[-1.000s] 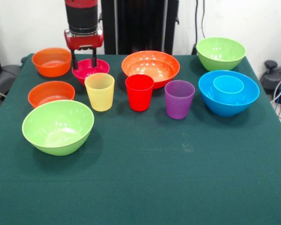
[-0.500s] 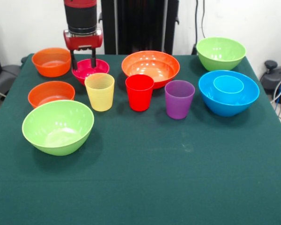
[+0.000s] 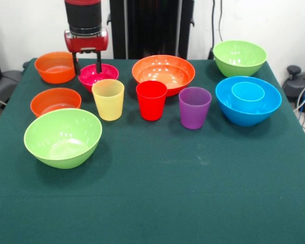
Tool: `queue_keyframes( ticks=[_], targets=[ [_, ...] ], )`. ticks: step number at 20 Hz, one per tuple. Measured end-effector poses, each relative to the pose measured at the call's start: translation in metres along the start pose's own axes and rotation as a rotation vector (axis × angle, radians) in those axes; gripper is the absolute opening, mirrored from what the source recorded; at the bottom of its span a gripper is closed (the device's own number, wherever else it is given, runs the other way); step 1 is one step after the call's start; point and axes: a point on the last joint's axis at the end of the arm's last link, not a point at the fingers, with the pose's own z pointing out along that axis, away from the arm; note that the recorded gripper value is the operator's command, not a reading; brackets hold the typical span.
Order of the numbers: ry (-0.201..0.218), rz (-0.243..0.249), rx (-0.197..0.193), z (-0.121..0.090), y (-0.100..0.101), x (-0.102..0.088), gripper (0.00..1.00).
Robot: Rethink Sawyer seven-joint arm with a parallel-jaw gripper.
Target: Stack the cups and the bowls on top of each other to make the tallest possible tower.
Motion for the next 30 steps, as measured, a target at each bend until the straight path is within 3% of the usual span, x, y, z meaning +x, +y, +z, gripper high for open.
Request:
queue_keyframes(
  ticks=[6, 22, 30],
  targets=[
    [0.003, -0.001, 0.008, -0.007, -0.003, -0.008, 1.00],
    [-0.042, -0.012, 0.020, -0.019, -0.009, -0.027, 1.00],
    [-0.037, -0.009, 0.005, -0.014, -0.005, -0.025, 1.00]
  ],
)
